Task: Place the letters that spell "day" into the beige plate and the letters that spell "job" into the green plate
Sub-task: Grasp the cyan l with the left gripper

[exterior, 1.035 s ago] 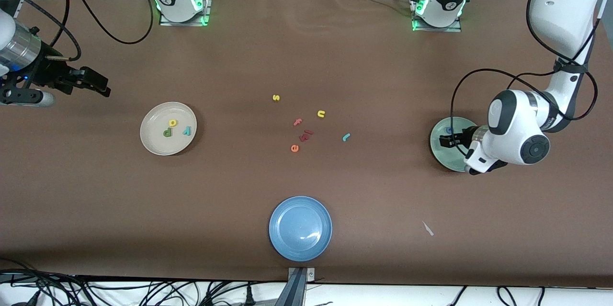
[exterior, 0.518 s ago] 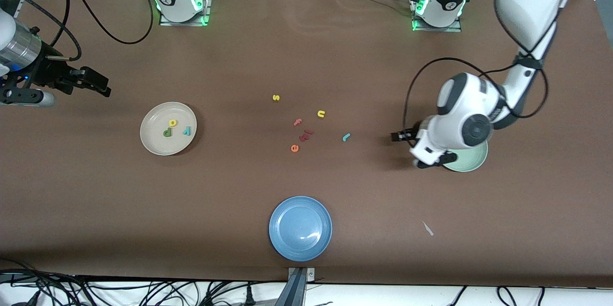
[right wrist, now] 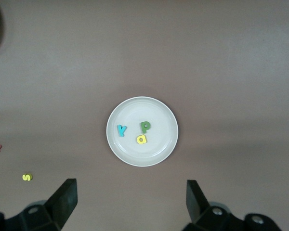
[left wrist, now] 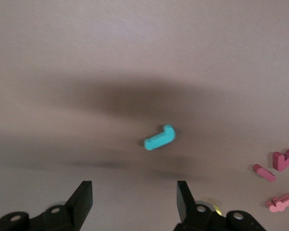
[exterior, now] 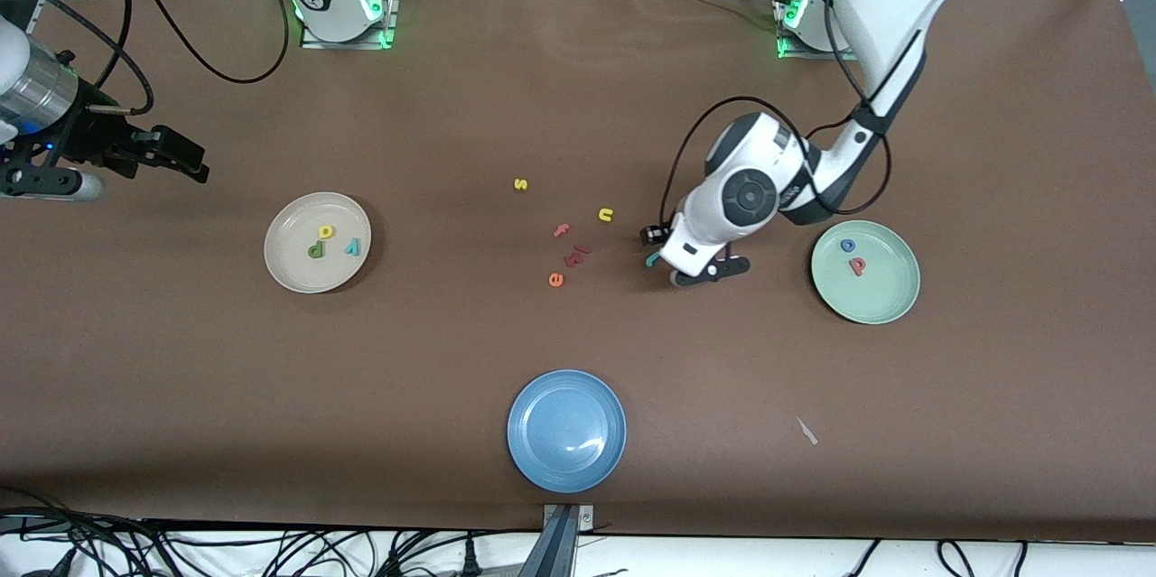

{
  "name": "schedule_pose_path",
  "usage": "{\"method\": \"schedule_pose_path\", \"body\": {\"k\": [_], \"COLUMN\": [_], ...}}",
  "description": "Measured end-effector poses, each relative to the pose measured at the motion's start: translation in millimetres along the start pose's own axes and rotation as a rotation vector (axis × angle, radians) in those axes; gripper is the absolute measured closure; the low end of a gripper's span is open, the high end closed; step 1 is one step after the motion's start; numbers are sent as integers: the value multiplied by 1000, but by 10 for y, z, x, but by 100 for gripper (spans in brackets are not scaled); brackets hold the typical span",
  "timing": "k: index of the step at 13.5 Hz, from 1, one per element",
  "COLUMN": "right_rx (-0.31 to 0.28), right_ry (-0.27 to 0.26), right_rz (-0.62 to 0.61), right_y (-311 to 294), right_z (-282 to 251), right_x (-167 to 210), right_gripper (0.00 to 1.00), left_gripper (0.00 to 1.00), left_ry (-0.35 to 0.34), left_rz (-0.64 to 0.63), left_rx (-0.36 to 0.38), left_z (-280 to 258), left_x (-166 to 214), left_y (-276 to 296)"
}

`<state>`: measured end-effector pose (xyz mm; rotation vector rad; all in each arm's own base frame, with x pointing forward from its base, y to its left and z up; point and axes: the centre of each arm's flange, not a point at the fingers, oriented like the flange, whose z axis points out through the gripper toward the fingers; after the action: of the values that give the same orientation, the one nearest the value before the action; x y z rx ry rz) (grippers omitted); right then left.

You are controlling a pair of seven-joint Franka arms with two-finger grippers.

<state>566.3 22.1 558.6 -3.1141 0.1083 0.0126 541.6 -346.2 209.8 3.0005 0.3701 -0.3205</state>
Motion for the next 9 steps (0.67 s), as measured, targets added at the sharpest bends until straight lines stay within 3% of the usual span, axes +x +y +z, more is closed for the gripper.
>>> {"method": "schedule_pose_path", "body": {"k": [3,9], "right_rx": [0,0], "right_ry": [0,0], "right_rz": [0,0], "right_y": [0,0], "right_z": [0,-1], "right_x": [0,0], "right_gripper": [0,0], "left_gripper": [22,22], "left_ry": [64,111], "left_rz": [19,30], "left_rx": [34,43], "left_z": [112,238], "left_x": [82,314], "left_y": [70,242]}}
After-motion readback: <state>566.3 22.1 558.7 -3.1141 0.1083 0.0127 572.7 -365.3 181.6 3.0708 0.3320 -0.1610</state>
